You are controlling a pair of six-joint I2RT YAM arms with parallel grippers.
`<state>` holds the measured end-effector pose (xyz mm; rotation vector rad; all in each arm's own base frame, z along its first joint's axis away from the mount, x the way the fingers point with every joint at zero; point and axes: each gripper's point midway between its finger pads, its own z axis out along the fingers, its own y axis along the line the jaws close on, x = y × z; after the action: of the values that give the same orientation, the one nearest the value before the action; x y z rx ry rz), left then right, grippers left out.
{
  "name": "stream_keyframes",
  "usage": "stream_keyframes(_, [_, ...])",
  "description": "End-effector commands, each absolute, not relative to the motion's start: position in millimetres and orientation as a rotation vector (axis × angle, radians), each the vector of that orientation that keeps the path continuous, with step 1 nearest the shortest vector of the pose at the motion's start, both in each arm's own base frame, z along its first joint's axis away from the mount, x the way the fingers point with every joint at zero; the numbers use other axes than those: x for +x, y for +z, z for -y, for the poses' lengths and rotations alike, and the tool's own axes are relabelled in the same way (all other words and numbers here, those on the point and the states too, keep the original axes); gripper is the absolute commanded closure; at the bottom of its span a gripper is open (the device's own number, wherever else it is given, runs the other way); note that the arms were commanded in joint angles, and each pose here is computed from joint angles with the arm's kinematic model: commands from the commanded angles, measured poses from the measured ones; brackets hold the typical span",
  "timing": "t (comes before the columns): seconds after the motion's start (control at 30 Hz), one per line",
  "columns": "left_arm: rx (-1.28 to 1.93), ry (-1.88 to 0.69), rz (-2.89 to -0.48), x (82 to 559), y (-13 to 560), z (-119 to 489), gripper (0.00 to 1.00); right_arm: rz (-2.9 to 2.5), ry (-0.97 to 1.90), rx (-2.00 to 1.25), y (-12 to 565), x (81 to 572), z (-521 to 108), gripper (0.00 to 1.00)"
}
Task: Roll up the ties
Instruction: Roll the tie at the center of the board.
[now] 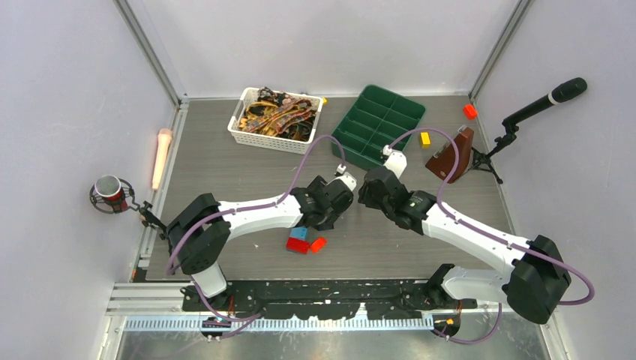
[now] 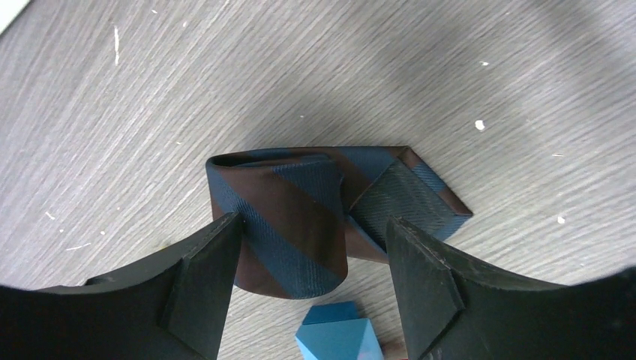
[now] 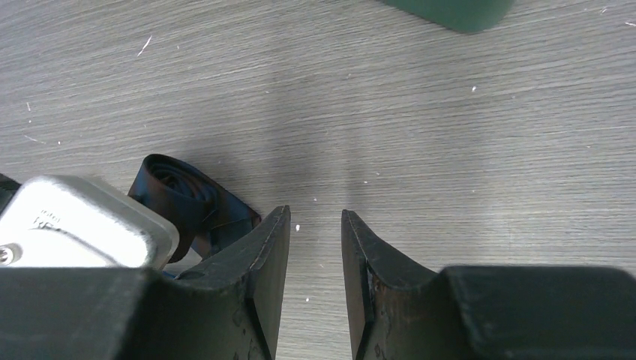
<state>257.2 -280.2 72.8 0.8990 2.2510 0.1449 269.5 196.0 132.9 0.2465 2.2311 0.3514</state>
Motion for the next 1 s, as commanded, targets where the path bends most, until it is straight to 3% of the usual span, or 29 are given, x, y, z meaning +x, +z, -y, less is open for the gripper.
stream_keyframes(0.0, [0.893, 0.021, -2.300, 246.6, 74.3, 299.3, 0.27, -2.183, 0.342, 0.309, 142.9, 273.9, -186.9, 0.62])
stream_keyframes(0.73, [0.791, -0.313, -2.381, 237.6, 89.5, 319.8, 0.26, -2.190, 0.336, 0.323, 138.9, 273.9, -183.8, 0.62])
stream_keyframes(0.97, [0.710, -0.433, -2.333, 250.6, 125.0, 311.7, 0.25, -2.197, 0.353, 0.307, 139.0, 276.1, -189.5, 0.62])
